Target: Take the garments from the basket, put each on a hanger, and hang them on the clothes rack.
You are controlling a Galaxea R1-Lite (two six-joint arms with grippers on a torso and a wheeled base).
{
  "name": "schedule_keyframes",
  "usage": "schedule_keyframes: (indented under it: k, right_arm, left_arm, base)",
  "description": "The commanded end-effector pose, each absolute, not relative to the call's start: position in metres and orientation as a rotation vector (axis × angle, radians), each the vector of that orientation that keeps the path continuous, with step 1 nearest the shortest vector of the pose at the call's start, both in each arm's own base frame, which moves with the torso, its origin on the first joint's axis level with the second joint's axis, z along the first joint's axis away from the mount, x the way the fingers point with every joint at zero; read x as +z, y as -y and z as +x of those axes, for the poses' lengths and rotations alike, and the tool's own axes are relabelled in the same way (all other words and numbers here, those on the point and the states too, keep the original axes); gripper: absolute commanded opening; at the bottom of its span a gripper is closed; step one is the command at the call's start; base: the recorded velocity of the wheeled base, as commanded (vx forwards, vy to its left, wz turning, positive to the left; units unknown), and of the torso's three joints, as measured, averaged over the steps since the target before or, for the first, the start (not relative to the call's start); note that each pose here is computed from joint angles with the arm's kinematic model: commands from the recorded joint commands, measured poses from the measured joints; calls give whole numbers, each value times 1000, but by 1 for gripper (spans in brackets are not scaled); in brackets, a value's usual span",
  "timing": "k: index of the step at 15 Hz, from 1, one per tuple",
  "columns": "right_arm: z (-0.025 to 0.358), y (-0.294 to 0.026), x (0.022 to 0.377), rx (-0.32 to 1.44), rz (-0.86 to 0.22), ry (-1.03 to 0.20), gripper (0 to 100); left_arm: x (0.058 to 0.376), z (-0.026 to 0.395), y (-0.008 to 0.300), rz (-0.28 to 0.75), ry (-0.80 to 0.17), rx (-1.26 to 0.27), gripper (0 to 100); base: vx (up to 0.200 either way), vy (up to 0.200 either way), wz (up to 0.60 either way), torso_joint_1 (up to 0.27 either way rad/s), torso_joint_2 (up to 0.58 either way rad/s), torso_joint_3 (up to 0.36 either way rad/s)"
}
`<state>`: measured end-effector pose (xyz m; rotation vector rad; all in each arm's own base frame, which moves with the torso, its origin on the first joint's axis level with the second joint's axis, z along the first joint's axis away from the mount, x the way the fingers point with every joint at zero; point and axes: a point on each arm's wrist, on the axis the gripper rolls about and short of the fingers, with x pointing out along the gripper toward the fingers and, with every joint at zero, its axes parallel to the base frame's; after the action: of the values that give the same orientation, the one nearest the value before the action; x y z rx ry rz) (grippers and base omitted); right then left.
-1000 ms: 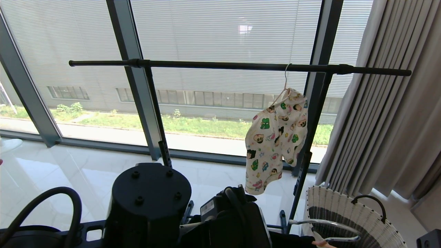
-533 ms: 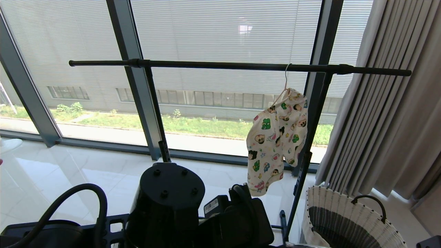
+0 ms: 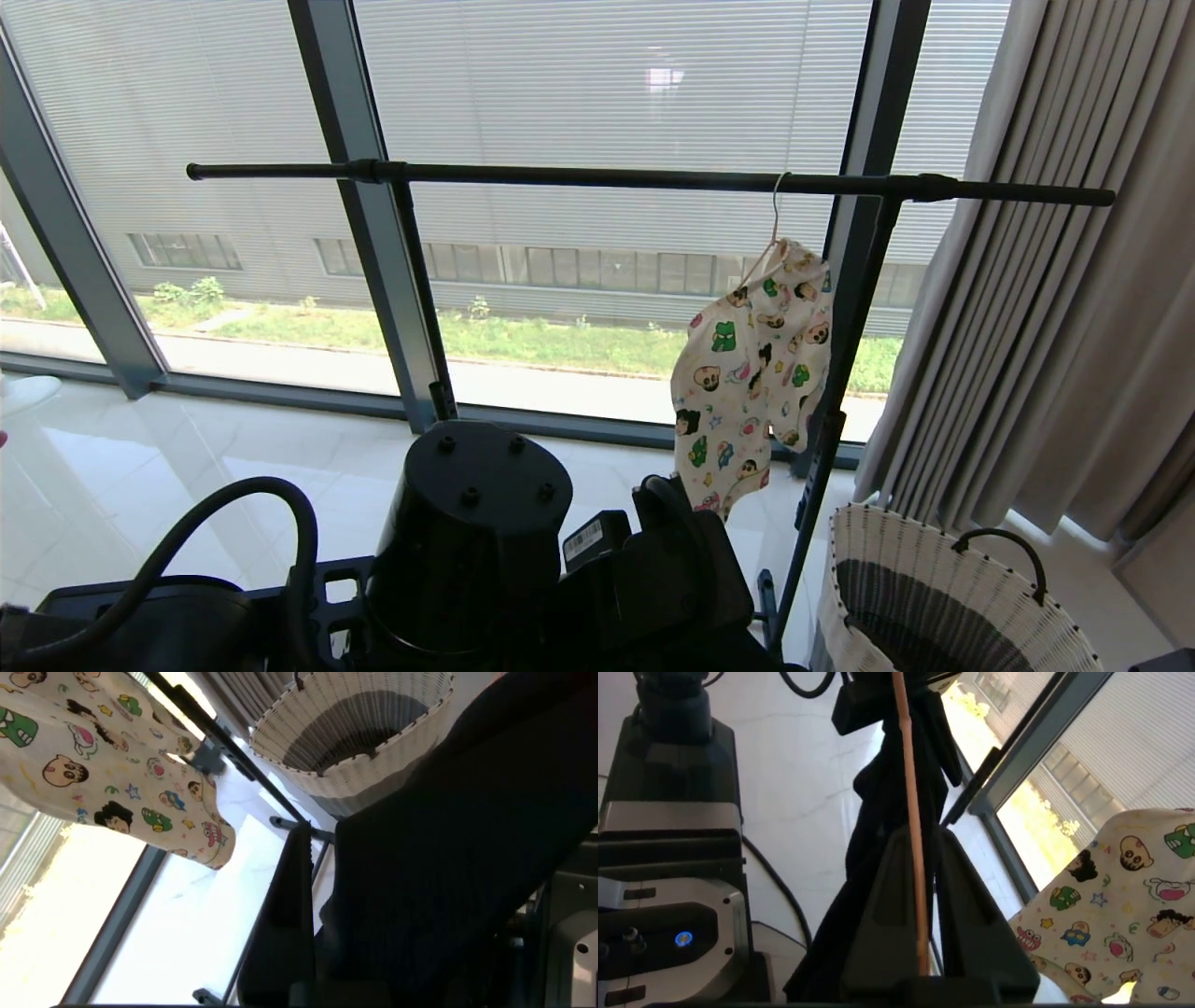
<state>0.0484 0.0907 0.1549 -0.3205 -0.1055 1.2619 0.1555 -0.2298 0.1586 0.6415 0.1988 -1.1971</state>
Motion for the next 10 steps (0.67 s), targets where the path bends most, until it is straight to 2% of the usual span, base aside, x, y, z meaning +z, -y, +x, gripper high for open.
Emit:
schedule_keyframes:
  k: [1, 6, 9, 10]
  right_arm:
    - [48, -91, 154, 1260, -324, 104, 100]
    - [48, -88, 155, 1217, -330, 115, 100]
    - [50, -87, 155, 1171, -333, 99, 100]
    - [51, -86, 152, 1163, -338, 76, 100]
  left_arm:
    - [159, 156, 230, 640, -197, -1197, 0]
    - [155, 167, 220, 642, -228, -1124, 0]
    - [153, 183, 205, 664, -278, -929, 0]
    - [150, 185, 201, 664, -294, -908, 0]
  base:
    - [0, 0, 0, 0, 0, 0]
    - [0, 0, 0, 0, 0, 0]
    - [0, 0, 0, 0, 0, 0]
    - [0, 0, 0, 0, 0, 0]
